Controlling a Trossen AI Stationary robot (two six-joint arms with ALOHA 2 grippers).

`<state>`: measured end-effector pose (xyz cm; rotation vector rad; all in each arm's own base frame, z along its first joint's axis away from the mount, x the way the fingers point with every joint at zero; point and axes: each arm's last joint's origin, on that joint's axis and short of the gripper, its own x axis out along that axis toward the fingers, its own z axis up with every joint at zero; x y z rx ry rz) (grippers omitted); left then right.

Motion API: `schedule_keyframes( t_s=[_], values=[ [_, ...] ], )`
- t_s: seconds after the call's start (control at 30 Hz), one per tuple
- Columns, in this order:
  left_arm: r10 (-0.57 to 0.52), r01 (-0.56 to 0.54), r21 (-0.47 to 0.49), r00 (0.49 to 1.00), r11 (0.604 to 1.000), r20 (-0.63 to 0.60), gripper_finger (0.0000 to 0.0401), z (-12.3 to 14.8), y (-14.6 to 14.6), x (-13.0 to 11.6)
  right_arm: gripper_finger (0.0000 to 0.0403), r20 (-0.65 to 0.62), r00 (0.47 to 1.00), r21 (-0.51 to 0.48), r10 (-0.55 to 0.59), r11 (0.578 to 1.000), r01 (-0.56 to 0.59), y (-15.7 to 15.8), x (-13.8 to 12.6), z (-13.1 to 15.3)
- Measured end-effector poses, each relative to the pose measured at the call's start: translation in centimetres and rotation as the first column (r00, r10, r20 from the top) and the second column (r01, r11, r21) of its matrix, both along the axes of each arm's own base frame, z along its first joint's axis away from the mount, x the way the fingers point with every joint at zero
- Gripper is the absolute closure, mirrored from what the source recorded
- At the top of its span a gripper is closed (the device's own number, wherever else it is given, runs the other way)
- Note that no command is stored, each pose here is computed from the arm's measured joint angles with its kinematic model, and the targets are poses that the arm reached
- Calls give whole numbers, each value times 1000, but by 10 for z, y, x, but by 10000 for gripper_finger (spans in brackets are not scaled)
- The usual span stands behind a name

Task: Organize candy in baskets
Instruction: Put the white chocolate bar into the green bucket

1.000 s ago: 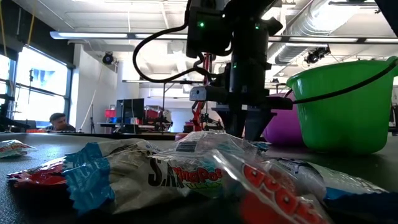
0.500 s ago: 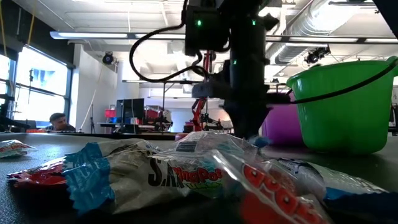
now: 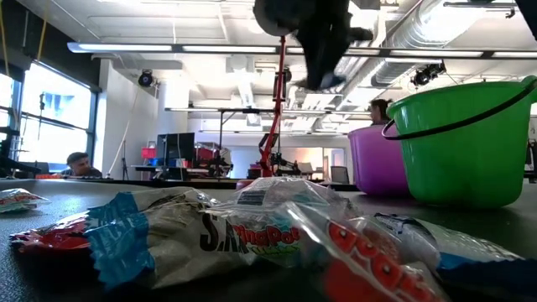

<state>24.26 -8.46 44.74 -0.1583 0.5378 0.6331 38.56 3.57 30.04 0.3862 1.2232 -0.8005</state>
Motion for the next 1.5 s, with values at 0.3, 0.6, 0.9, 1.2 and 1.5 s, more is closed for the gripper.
schedule_keyframes(
  t_s=[0.3, 0.6, 0.9, 1.2, 1.5],
  values=[
    [5, -5, 15, 999, 1000, -44, 293, -3, 2, -4, 377, 1, 986, 4, 169, 986, -169, -2, -19, 48],
    [22, -23, -13, 994, 1000, -108, 293, -7, 4, -10, 377, -149, 961, 95, 235, 970, -222, -7, -57, 25],
    [34, -34, 1, 990, 999, -137, 293, -9, 5, -13, 377, -272, 961, 202, 46, 979, 10, -13, -127, -10],
    [24, -21, 22, 989, 1000, -149, 293, -9, 5, -13, 331, -166, 986, 296, 6, 954, 44, -6, -153, -21],
    [24, -21, 23, 989, 1000, -149, 293, -9, 5, -13, 254, -134, 991, 305, -2, 951, 43, -4, -151, -21]
  ],
)
